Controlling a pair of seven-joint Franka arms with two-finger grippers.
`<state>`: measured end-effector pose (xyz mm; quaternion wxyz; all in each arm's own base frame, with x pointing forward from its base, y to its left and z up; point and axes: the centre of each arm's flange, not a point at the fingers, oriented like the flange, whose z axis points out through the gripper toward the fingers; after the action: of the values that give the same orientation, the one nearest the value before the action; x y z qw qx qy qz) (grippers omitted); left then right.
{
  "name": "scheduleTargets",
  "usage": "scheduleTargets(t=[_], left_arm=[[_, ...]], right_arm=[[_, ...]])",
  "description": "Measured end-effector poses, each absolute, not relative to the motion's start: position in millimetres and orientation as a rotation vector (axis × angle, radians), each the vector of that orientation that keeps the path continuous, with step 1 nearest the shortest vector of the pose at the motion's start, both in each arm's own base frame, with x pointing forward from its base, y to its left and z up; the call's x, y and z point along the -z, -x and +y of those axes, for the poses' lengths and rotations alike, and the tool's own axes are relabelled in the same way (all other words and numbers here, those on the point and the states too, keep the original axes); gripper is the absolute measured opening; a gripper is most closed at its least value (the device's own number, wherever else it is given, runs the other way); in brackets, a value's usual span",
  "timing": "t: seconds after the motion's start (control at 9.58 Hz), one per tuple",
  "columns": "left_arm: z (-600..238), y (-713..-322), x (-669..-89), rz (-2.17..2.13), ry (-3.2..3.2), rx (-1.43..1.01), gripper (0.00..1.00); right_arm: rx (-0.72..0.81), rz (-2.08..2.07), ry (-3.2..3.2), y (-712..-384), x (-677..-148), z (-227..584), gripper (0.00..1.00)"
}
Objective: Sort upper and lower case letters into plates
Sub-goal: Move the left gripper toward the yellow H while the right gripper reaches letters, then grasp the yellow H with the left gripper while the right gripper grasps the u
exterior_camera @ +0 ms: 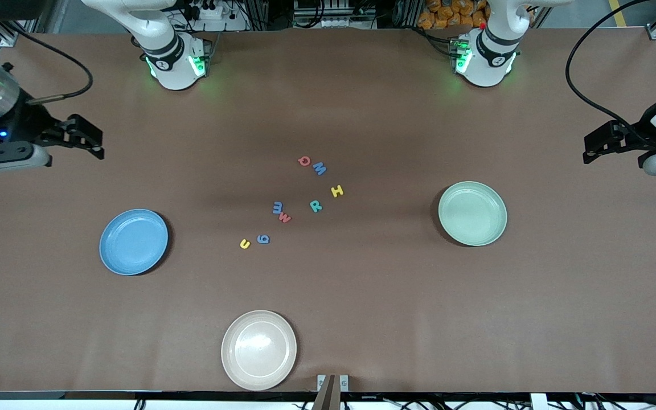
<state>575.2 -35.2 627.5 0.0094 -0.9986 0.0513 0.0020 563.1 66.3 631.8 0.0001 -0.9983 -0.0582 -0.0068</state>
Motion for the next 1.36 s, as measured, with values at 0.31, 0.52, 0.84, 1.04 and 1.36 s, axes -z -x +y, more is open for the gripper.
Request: scheduleTargets(t=[0.31, 0.52, 0.84, 1.04, 1.36], left_arm=[[-42, -575, -623, 0.183, 3.117, -0.023, 1.00], [-97, -578, -598, 0.346, 3.105, -0.097, 1.00], [-225, -587, -507, 0.409, 3.103, -0.195, 1.00], [-319, -591, -405, 0.216, 3.129, -0.209, 1.00], [-425, -551, -310, -0.193, 3.158, -0.277, 1.00]], right_arm=[[0.032, -0.043, 3.141, -564, -635, 45, 1.00], [0.043, -0.006, 3.141, -562, -640, 44, 1.00], [-0.006, -0.020, 3.126, -561, -631, 50, 1.00], [-0.115, -0.105, 3.105, -572, -588, 83, 1.00], [-0.157, -0.191, 3.096, -595, -476, 169, 1.00]])
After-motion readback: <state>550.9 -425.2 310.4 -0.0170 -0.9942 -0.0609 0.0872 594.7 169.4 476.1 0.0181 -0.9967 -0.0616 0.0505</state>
